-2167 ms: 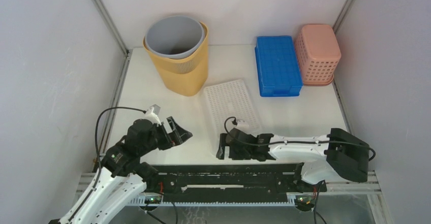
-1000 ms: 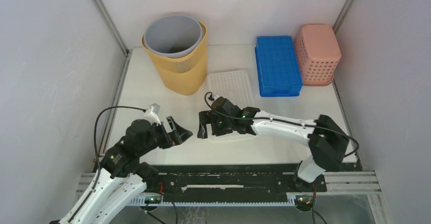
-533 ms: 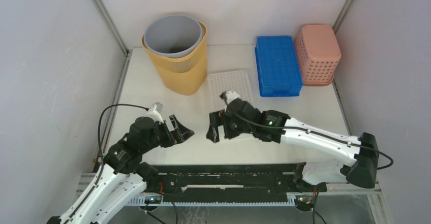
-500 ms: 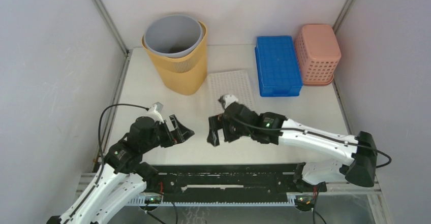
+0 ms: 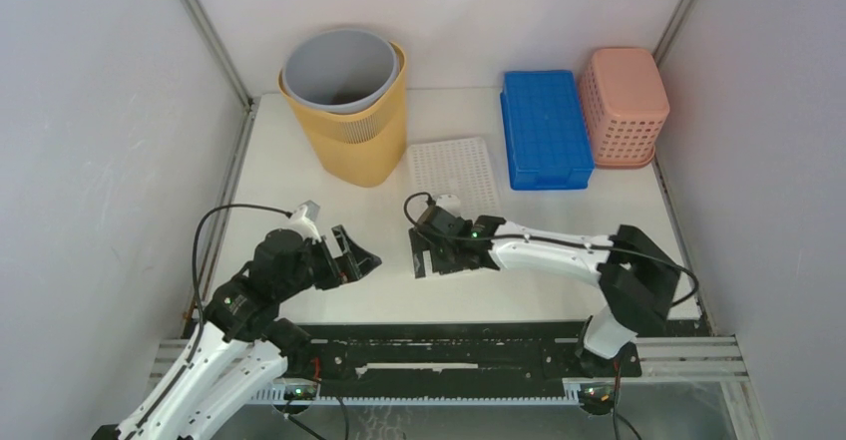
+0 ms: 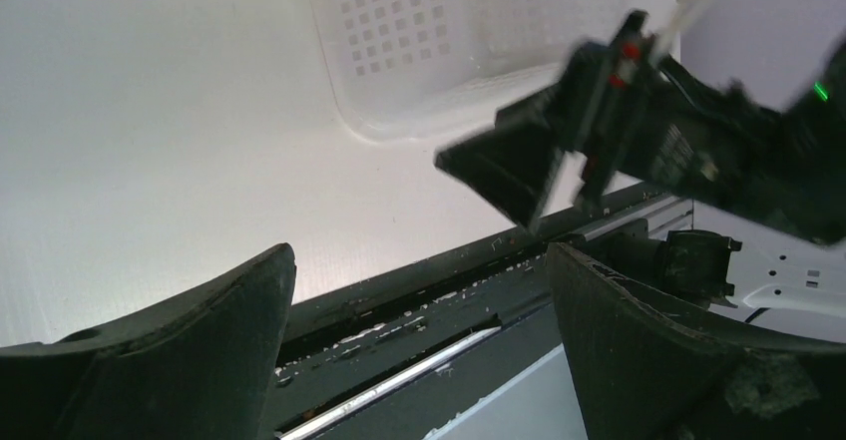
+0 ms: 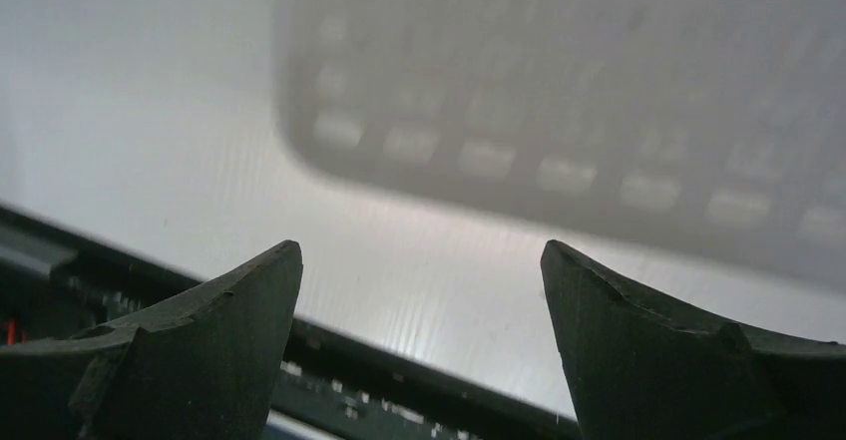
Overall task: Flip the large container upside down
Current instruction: Move the container to the center of the board.
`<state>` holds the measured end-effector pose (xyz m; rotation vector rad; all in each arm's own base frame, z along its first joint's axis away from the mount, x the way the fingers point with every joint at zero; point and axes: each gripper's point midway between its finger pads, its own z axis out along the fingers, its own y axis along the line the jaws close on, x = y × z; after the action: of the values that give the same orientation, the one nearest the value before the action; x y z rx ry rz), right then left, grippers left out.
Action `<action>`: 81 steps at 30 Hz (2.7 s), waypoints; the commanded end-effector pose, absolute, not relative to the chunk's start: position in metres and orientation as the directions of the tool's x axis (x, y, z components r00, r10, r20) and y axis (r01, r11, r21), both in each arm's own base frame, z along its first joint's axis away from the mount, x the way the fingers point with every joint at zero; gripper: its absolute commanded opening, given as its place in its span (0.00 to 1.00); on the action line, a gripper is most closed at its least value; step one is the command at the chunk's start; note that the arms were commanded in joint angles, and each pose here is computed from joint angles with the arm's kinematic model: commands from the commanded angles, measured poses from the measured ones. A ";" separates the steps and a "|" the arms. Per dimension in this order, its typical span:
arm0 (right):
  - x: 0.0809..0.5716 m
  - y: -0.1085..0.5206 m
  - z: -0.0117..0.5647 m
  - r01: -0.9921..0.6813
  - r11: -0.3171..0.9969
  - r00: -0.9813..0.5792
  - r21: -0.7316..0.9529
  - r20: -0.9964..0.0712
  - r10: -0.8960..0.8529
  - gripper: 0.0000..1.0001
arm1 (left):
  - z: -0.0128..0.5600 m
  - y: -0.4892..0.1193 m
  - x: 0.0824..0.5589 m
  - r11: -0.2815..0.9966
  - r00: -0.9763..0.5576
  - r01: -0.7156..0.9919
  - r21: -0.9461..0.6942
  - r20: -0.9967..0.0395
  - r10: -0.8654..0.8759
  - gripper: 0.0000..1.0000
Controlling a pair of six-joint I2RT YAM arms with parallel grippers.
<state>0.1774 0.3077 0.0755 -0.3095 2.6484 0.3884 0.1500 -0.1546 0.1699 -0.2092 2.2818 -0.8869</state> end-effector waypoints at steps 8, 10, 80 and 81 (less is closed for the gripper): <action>0.279 0.333 0.072 -0.094 0.935 -0.866 0.342 -0.492 0.093 0.98 | 0.168 -0.150 0.155 0.770 -0.742 0.078 -0.633 -0.553 -0.379 1.00; 0.288 0.334 0.080 -0.092 0.928 -0.858 0.362 -0.501 0.111 0.98 | 0.169 -0.150 0.164 0.781 -0.730 0.060 -0.621 -0.561 -0.390 1.00; 0.423 0.343 0.076 0.063 0.834 -0.832 0.549 -0.432 0.348 0.98 | 0.164 -0.135 0.166 0.814 -0.709 0.004 -0.581 -0.576 -0.408 1.00; 0.423 0.344 0.083 0.031 0.825 -0.832 0.564 -0.443 0.335 0.98 | 0.164 -0.135 0.166 0.813 -0.707 0.001 -0.582 -0.575 -0.411 1.00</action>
<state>0.4012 0.3376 0.0512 0.2793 2.5720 0.6080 0.1627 -0.1383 0.1564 -0.2947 2.2979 -0.7370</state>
